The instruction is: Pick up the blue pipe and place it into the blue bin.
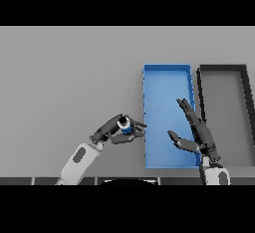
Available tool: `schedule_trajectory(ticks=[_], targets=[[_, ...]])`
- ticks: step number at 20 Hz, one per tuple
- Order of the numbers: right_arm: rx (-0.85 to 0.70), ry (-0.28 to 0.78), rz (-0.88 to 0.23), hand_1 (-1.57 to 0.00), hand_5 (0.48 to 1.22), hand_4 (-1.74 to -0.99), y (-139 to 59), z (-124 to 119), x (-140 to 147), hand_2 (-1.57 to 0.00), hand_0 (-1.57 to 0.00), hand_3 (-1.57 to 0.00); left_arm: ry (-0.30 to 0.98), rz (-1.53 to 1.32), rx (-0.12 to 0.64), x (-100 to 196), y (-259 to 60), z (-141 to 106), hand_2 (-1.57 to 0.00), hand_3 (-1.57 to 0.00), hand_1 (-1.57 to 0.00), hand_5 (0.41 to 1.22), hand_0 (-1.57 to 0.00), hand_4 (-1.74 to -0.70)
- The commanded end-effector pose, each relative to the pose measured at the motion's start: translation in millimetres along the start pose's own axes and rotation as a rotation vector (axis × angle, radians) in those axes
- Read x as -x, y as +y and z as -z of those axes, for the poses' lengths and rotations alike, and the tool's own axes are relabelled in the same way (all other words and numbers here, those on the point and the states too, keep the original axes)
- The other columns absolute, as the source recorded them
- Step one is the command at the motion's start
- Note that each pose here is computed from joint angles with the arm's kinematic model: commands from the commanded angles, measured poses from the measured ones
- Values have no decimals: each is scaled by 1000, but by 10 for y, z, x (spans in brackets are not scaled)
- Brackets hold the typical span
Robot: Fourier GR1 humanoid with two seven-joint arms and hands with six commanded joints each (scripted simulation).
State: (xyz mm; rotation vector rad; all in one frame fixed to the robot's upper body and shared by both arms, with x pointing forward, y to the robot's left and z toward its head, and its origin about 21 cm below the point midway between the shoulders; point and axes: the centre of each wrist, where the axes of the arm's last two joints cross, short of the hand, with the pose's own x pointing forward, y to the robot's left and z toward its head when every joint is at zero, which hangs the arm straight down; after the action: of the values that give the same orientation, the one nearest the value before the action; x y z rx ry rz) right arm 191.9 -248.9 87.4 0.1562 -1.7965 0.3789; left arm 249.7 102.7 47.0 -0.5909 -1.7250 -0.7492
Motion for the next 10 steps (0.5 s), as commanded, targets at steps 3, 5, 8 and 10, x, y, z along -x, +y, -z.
schedule_trajectory(ticks=[3,5,8,10], targets=[[-177,4,11,-11,568,-1247,11,238,-299,-106,1,0,7,5,-7,-32,0,0,-1571,-1571,-1571,1221,-1571,-1467],[-254,23,-23,-7,560,-1261,71,356,-409,-99,1,0,14,24,-5,-46,34,22,-1571,-1571,-1571,1221,-1571,-1467],[-362,11,-89,-3,558,-1291,148,553,-586,-66,1,1,14,24,0,-45,38,23,-1571,-1571,-1571,1221,-1571,-1467],[-425,-48,-108,-2,559,-1298,264,672,-683,-44,1,1,8,30,2,-39,41,7,-1571,-1571,-1571,1221,-1571,-1467]])
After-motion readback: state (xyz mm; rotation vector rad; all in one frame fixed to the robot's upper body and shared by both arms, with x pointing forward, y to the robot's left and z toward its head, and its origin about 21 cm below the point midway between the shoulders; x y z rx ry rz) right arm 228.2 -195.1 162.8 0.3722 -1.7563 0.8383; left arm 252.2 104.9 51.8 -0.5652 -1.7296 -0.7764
